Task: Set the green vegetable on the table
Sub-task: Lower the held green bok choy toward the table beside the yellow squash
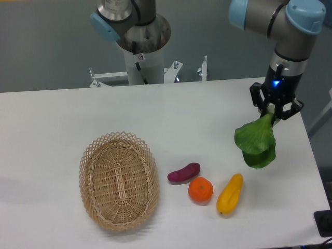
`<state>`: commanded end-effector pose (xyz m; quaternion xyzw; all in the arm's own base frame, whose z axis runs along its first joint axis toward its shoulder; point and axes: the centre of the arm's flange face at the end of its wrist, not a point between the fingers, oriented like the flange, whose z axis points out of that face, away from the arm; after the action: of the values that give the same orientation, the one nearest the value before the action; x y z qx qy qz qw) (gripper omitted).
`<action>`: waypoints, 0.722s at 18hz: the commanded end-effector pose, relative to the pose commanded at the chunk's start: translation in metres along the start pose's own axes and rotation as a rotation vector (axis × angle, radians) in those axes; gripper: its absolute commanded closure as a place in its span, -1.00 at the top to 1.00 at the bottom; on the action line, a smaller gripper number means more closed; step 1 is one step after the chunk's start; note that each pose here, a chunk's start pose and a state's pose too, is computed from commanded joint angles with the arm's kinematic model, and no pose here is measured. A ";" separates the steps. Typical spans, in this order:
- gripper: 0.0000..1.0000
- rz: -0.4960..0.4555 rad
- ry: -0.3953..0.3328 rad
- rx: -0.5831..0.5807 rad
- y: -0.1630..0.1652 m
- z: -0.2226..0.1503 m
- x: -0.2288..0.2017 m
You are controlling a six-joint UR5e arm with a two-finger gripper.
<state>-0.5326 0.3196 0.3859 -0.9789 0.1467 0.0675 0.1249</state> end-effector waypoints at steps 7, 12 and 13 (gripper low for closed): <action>-0.29 0.028 0.033 -0.004 0.005 0.019 0.013; -0.29 0.059 0.034 -0.005 0.015 0.042 0.030; -0.29 0.062 0.025 -0.005 0.016 0.047 0.033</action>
<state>-0.5103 0.3080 0.3314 -0.9751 0.1781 0.0593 0.1184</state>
